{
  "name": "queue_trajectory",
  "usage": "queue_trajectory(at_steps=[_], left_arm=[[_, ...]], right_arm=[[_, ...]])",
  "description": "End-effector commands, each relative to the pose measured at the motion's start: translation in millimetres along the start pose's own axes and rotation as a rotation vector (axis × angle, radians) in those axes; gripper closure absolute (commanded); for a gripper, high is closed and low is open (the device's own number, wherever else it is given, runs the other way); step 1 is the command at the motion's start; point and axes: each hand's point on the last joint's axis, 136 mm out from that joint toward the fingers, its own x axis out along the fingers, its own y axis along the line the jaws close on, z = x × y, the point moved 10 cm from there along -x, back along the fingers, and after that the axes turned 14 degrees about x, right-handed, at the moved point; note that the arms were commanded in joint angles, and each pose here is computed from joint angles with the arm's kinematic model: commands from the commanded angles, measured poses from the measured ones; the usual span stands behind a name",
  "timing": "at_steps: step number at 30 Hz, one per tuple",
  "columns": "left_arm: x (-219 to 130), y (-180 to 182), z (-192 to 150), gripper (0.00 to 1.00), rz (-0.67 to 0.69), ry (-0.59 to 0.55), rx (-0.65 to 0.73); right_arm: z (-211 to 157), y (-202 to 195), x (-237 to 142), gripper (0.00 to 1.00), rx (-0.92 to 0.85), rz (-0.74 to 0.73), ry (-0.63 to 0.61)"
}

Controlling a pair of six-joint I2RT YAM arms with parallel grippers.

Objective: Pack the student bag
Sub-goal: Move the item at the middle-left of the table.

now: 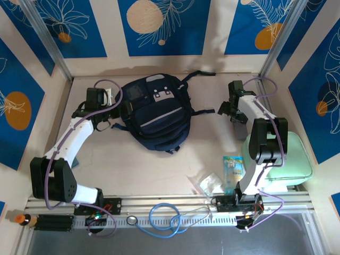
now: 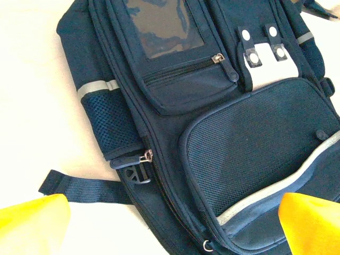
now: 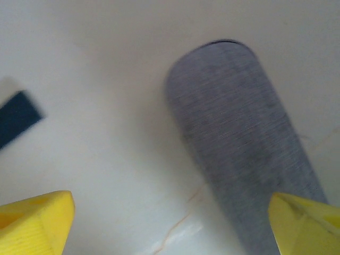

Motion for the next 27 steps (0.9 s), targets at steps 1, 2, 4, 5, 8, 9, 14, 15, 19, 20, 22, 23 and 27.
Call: queue_trajectory(at_steps=[1,2,4,5,8,9,14,15,19,20,22,23,27], left_arm=[[-2.8,0.5,-0.1,0.00,-0.030,-0.008,0.024],[-2.1,0.6,-0.6,0.00,-0.032,-0.005,0.024],[-1.6,0.3,0.4,0.00,-0.037,-0.005,0.024],[-1.4,0.2,0.6,0.00,-0.038,-0.004,0.024],[-1.1,-0.6,0.4,0.00,-0.051,-0.001,0.026],[-0.8,-0.8,0.6,0.00,-0.054,0.000,0.026],[1.4,-0.6,-2.7,0.00,-0.060,0.013,0.019],[1.3,-0.7,-2.6,0.00,-0.062,0.013,0.021],[0.8,-0.6,-1.9,0.00,-0.062,0.020,0.024],[0.9,-1.0,-1.9,0.00,-0.063,0.020,0.024],[1.1,-0.8,-1.5,0.00,-0.064,0.019,0.022],[1.1,-1.1,-1.2,0.00,-0.066,0.018,0.021],[4.1,-0.9,-1.4,0.00,-0.072,0.022,0.011]], right_arm=[[6.6,-8.6,9.1,0.06,-0.046,-0.055,0.024],[9.3,-11.1,12.8,0.06,-0.043,-0.058,0.035],[14.2,-15.9,21.1,0.06,-0.044,-0.072,0.062],[15.2,-16.5,24.6,0.06,-0.062,-0.081,0.070],[15.9,-16.5,35.0,0.06,-0.118,-0.120,0.105],[15.9,-16.7,39.4,0.06,-0.132,-0.126,0.124],[10.8,-17.3,52.9,0.06,-0.164,-0.141,0.178],[9.4,-16.7,53.3,0.06,-0.165,-0.133,0.183],[0.5,-8.3,48.7,0.08,-0.181,-0.067,0.219],[-2.0,-5.2,46.2,0.09,-0.187,-0.058,0.223],[-9.8,3.1,39.3,0.09,-0.197,-0.038,0.230],[-13.3,6.1,36.3,0.09,-0.194,-0.034,0.233],[-30.8,22.7,22.6,0.08,-0.187,0.029,0.255]])
